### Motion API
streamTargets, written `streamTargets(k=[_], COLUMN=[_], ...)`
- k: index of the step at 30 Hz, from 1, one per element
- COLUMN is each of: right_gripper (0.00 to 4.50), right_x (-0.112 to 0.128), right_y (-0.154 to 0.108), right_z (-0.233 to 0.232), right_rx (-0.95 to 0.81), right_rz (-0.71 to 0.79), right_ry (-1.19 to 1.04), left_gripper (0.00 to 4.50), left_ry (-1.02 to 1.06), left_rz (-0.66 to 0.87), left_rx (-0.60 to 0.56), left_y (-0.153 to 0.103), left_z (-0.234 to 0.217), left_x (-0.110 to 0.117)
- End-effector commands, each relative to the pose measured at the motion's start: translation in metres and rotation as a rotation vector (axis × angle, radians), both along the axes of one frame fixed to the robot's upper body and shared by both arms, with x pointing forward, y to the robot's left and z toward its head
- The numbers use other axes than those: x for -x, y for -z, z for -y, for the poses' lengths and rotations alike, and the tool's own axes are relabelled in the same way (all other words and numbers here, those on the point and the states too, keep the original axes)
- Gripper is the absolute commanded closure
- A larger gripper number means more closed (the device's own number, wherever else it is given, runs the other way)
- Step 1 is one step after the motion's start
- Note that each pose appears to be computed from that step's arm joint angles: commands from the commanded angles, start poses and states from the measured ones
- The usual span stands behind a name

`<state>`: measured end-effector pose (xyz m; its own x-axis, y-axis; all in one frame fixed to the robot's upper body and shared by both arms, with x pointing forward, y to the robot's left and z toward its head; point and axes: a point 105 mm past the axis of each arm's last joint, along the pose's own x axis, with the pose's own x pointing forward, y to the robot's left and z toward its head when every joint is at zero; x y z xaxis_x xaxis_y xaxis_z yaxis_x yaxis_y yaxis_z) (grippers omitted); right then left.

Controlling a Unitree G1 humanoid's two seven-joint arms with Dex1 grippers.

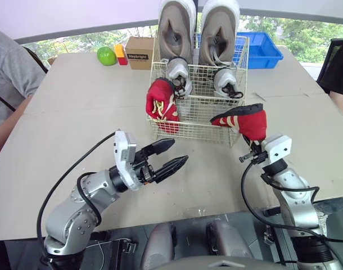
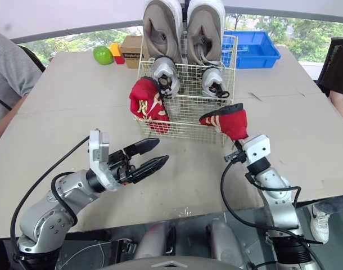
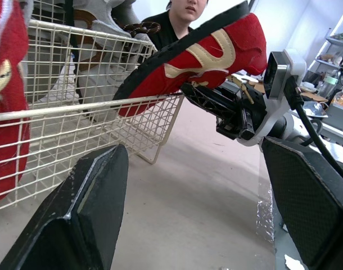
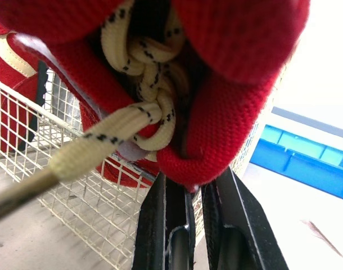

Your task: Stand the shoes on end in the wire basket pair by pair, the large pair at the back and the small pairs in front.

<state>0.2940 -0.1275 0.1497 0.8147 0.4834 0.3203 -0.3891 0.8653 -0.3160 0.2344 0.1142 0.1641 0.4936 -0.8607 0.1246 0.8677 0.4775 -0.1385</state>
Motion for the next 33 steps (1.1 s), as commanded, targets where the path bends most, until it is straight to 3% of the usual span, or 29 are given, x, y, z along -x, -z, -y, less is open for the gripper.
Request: streamTargets(k=[1,12,21,23,24,29,33], right_gripper=[4.47,4.47,4.47,3.79,3.66,1.21,1.21], right_x=[0.003,0.010,0.016,0.020,0.021,0.009,0.006], right_y=[-0.011,-0.039,-0.033,-0.031,-0.031,-0.042,-0.051], right_z=[-0.002,-0.026,-0.038,-0.037,-0.035,-0.027,-0.032], right_rx=[0.007,-0.039,-0.054,0.009,0.032,0.126,0.150], right_rz=[0.004,-0.141,-0.316,-0.325,-0.326,-0.223,-0.175], right_ry=[-0.021,-0.121,-0.176,-0.222,-0.223,-0.131,-0.138], left_gripper=[0.42,0.42,0.42,0.42,0.42,0.42,0.42], left_ry=[0.008,0.022,0.013,0.010,0.010,0.012,0.010], left_rz=[0.053,0.053,0.037,0.034,0.034,0.033,0.034], left_rx=[0.005,0.001,-0.003,-0.006,-0.006,-0.008,-0.006], left_y=[-0.010,-0.009,-0.003,-0.001,-0.001,0.000,0.001], left_z=[0.004,0.007,0.003,0.002,0.002,0.005,0.005], left_x=[0.001,-0.001,0.001,0.002,0.002,0.003,0.003])
